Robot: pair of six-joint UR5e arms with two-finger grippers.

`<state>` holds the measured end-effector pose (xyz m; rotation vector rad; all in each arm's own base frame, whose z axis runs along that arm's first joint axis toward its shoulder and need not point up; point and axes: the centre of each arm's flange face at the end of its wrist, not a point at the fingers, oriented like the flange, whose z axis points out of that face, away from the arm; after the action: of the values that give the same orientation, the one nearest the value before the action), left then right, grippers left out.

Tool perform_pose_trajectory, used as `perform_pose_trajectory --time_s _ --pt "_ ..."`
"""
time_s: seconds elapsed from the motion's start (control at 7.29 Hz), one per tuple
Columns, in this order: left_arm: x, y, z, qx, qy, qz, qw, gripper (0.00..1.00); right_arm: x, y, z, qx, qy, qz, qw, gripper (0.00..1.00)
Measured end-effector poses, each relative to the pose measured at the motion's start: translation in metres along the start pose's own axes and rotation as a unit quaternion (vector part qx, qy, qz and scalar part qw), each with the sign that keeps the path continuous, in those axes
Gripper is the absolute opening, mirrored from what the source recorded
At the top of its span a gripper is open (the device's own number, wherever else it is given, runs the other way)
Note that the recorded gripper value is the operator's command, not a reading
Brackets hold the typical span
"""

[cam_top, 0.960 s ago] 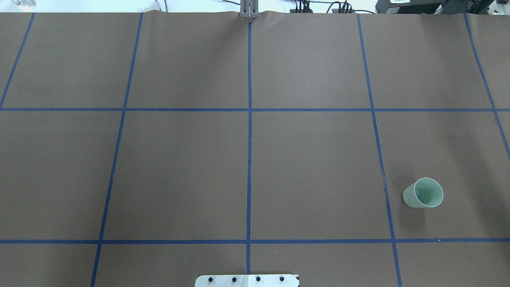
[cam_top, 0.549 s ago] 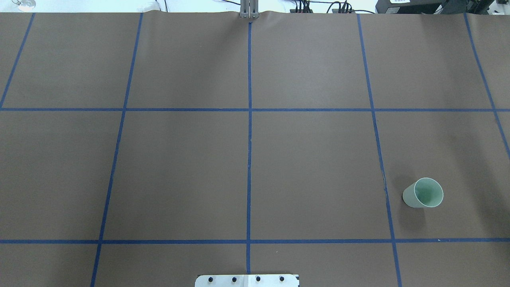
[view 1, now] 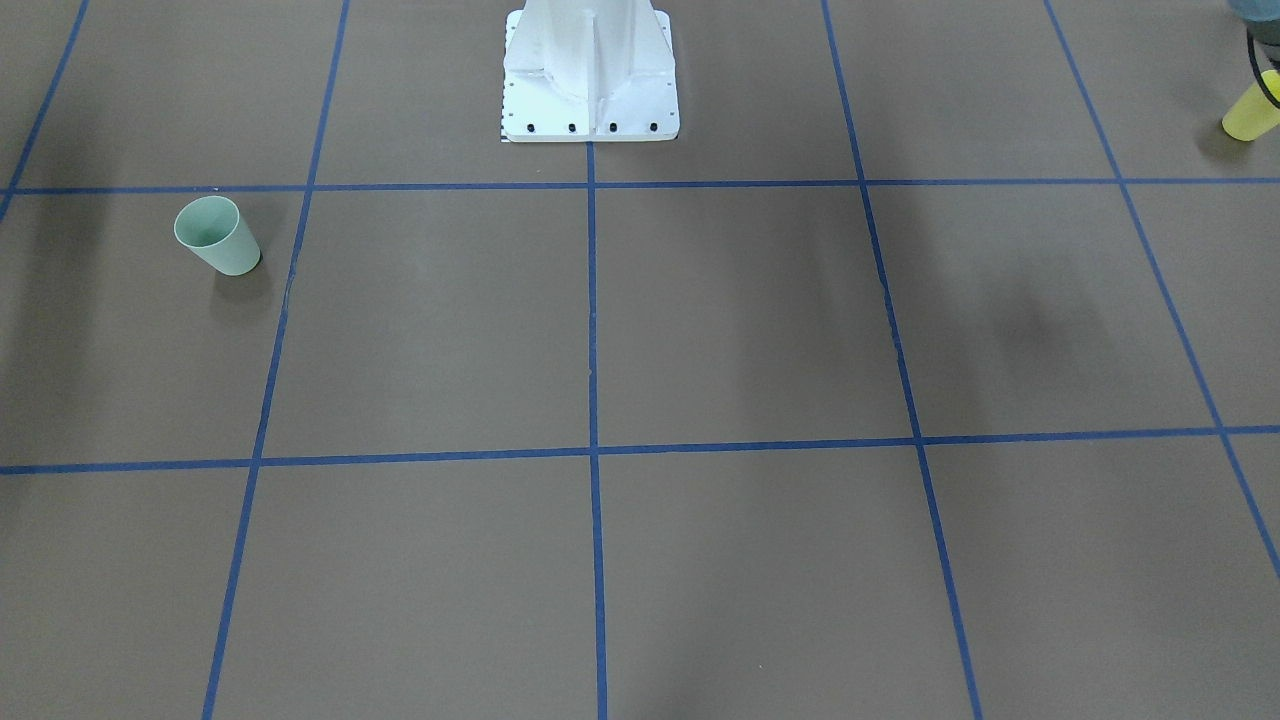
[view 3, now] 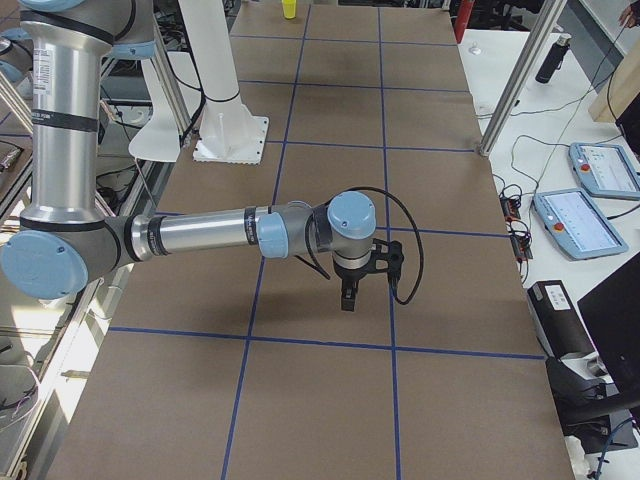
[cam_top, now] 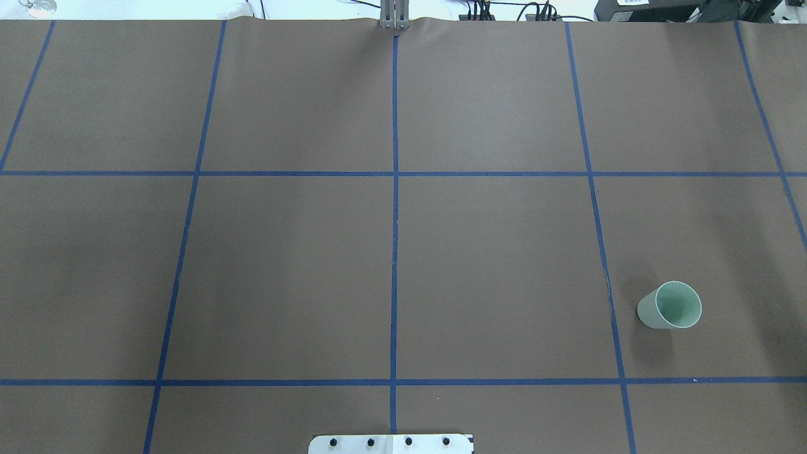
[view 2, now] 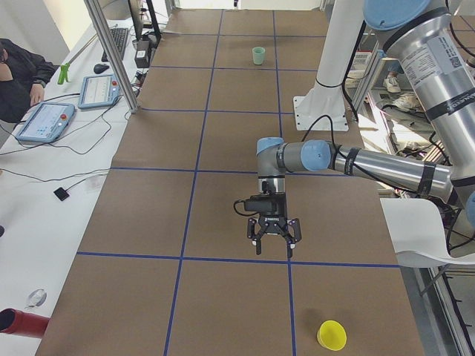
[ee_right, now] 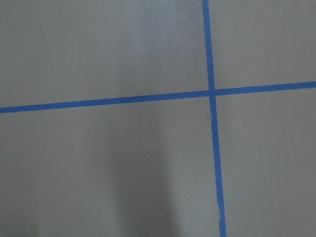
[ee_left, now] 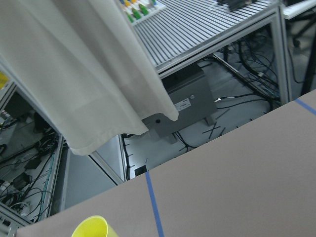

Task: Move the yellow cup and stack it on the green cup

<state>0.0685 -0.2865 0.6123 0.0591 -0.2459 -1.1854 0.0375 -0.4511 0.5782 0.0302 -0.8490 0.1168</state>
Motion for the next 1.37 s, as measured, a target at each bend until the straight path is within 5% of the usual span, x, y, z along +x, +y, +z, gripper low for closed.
perform_pose_trajectory --time_s 0.41,0.82,1.37 --pt "-0.008 0.091 0.085 0.088 -0.049 -0.064 0.9929 1.0 0.001 0.001 0.001 -0.001 0.0 0.003 1.0 1.0" --pt "-0.011 0.13 0.17 0.156 -0.082 -0.098 0.9794 1.0 0.0 0.0 0.0 -0.001 -0.001 0.0 1.0 1.0" --pt "-0.019 0.139 0.211 0.168 -0.105 -0.127 0.9719 1.0 -0.003 0.001 0.002 -0.007 -0.017 0.0 0.9998 1.0"
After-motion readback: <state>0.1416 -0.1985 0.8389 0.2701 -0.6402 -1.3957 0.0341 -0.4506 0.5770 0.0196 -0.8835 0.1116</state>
